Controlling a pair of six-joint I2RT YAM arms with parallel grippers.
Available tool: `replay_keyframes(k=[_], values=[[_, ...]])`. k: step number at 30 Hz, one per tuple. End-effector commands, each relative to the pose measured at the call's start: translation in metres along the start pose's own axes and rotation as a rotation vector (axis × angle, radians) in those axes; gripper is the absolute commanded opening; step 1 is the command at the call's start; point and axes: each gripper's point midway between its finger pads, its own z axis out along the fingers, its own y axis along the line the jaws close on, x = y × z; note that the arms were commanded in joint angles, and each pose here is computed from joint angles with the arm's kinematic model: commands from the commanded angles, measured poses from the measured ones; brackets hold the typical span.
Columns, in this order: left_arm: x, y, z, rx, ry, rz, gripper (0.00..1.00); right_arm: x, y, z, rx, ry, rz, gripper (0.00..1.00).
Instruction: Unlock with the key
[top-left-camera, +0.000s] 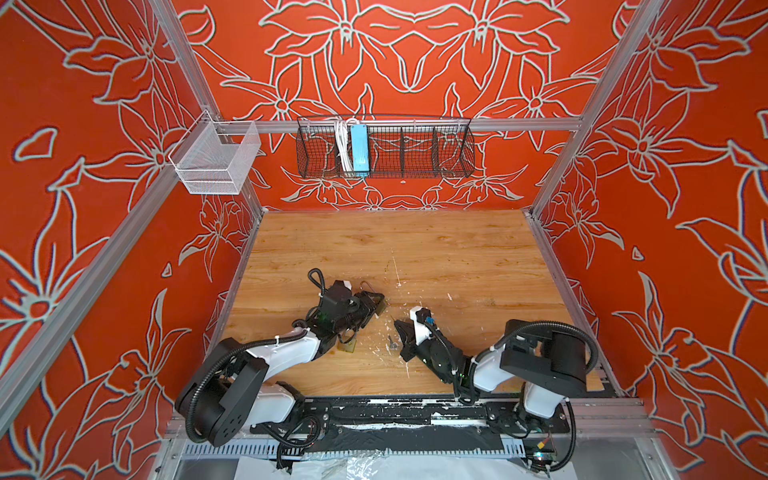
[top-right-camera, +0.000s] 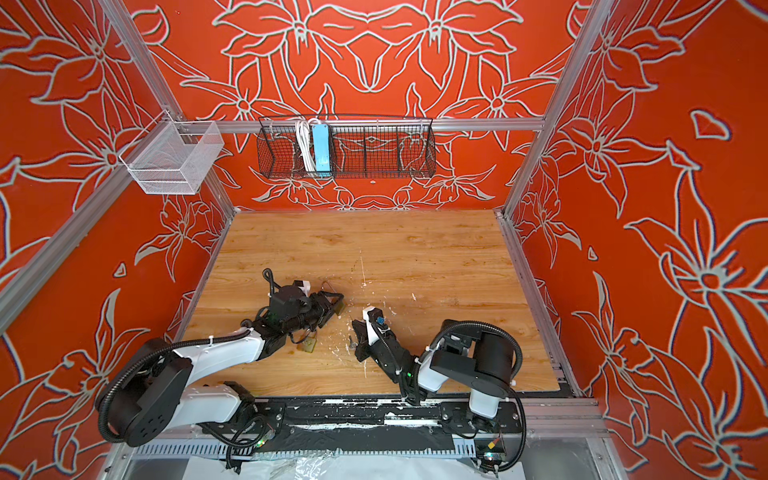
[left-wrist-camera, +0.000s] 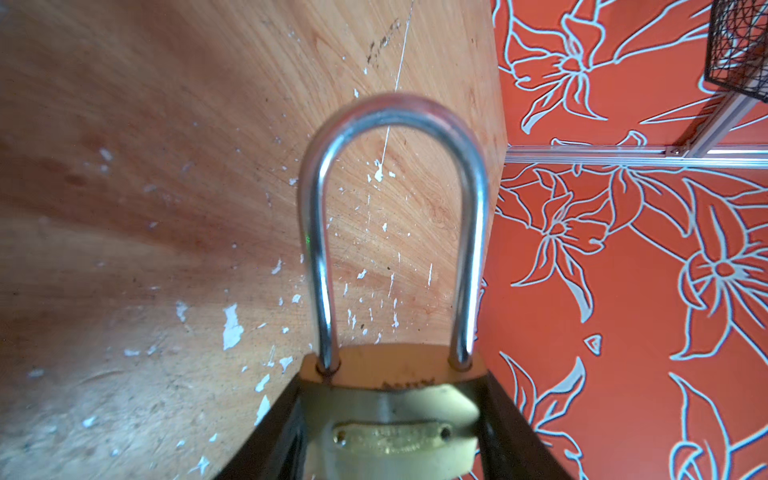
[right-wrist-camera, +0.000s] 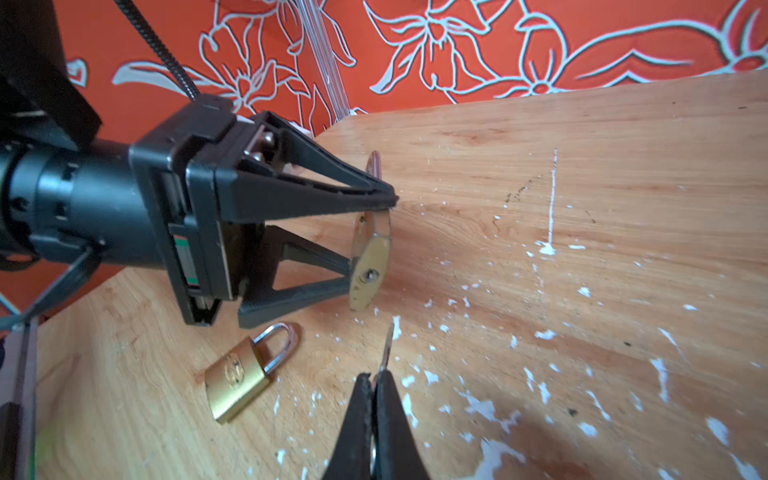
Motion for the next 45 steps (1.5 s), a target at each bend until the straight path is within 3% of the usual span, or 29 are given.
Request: replay_keyframes(k=[1, 45], values=[[-0.011, -0.028, -0.005, 0.092, -0.047, 0.038, 0.0, -0.018, 0.017, 0.001, -0.031, -0.073, 0.025, 0.0], [-0.005, -0.04, -0.003, 0.133, 0.003, 0.084, 0.0, -0.03, 0.021, -0.023, -0.051, -0.1, 0.016, 0.0]])
